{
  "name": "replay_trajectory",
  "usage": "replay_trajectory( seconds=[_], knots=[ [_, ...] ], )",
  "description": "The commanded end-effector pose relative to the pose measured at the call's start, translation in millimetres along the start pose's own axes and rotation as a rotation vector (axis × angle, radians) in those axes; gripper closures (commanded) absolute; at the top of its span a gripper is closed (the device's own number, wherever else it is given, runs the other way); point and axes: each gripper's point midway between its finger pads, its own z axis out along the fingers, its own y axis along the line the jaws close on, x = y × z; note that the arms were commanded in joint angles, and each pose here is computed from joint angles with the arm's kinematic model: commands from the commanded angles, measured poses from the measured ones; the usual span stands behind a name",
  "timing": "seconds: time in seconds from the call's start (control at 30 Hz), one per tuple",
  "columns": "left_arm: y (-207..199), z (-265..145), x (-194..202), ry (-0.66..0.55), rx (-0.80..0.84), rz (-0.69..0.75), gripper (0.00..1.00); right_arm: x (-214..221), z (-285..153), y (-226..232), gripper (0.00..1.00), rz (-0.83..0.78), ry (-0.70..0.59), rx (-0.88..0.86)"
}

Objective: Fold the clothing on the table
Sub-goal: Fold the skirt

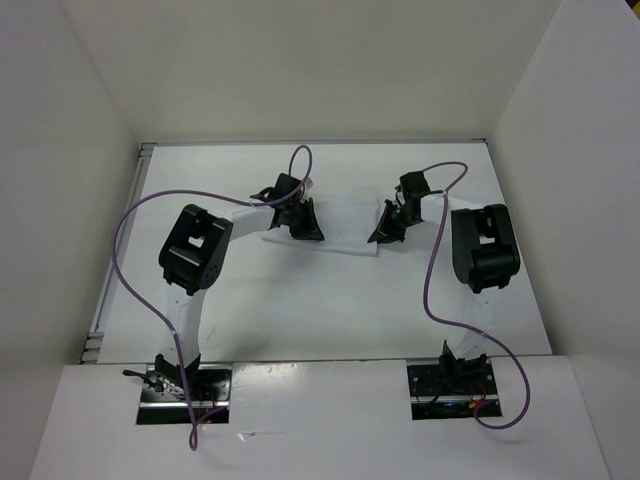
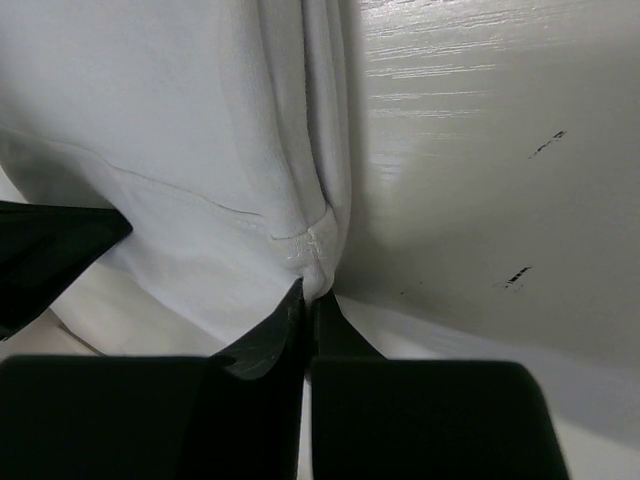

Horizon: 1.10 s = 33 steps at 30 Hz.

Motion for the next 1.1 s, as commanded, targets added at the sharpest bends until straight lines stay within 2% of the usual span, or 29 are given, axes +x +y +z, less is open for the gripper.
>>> replay_trajectory(
  seconds=[0.0,0.2,0.33,0.47,0.63,0.77,0.87,0.93,1.07],
  knots=[
    [13.4,4.0,7.0,0.027,-0.080,-0.010,0.96,5.6,-11.4,-5.9,1.00,-0.019,-0.003,0.044],
    [33.6,6.1,45.8,0.113,-0.171,-0.013,0.96,2.4,-39.0,3.3,1.00,-0.016,-0.059,0.060],
    [13.1,19.5,80.7,0.202,-0.134,0.052,0.96,-2.3,-76.4,32.4,1.00,-0.040,-0.136,-0.017],
    [-16.7,33.8,109.5,0.288,-0.059,0.109,0.96,-1.6,-99.4,66.9,1.00,-0.092,-0.148,-0.107],
    [-48.4,38.1,112.1,0.310,0.032,0.164,0.96,6.8,-104.0,95.9,1.00,-0.134,-0.121,-0.178],
    [-60.8,27.3,95.6,0.264,0.052,0.175,0.92,7.0,-113.5,112.0,1.00,-0.147,-0.135,-0.230],
    [-59.8,3.8,67.4,0.186,0.044,0.141,0.81,8.5,-123.4,115.7,1.00,-0.162,-0.143,-0.234],
    [-43.8,-11.0,49.5,0.149,0.019,0.103,0.73,8.9,-122.7,112.6,1.00,-0.167,-0.143,-0.219],
    [-22.8,-58.2,2.4,-0.005,-0.062,0.059,0.65,10.8,-124.9,110.2,1.00,-0.171,-0.143,-0.207]
  ],
)
